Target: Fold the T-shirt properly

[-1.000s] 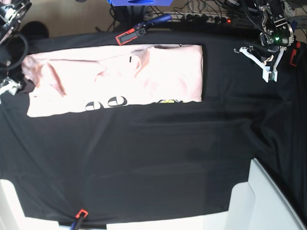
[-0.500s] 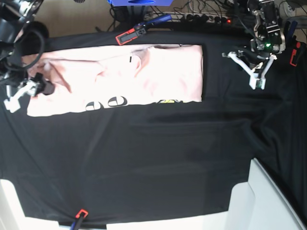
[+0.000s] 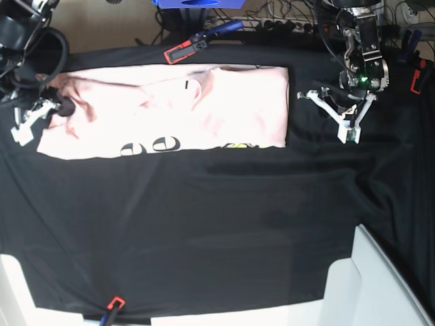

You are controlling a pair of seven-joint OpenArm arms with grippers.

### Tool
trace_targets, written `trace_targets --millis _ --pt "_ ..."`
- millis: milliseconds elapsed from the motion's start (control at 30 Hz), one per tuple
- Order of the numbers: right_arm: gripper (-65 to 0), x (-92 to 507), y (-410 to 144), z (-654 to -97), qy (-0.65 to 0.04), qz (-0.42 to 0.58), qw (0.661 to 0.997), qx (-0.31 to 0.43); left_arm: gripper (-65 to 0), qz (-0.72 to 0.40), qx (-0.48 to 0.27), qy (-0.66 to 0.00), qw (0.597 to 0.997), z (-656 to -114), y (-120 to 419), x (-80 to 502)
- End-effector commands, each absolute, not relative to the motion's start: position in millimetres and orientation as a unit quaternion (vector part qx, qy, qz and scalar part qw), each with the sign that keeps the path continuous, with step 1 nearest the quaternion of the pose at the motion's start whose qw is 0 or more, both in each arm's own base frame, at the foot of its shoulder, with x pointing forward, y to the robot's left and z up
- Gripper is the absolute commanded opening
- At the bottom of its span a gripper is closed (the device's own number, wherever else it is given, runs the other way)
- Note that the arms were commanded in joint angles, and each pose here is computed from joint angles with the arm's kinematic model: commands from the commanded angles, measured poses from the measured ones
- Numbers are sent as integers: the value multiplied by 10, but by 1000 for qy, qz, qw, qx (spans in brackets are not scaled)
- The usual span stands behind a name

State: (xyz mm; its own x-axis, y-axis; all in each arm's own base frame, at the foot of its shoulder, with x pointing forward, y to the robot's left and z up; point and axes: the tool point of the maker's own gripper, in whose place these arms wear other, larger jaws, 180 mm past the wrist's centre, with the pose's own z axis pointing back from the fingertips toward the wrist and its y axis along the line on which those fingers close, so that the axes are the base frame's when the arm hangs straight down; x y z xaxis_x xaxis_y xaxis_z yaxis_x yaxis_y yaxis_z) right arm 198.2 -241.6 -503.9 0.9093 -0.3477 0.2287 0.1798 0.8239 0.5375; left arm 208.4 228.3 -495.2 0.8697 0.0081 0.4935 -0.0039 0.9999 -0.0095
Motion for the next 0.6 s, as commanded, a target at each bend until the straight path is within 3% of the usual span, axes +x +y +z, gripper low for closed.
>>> trace_targets --millis 0,333,567 --pt "-643 1832 -2467 -5082 -122 -123 953 247 -650 -6 -24 -231 973 -5050 2129 1995" --pt "-647 1932 -3040 -4872 -142 -115 964 193 -650 -45 -72 -225 971 -5131 1559 2062" --pt "-647 2057 -3351 -4707 -169 -112 966 162 -650 -38 -85 -221 971 -5171 1436 2087"
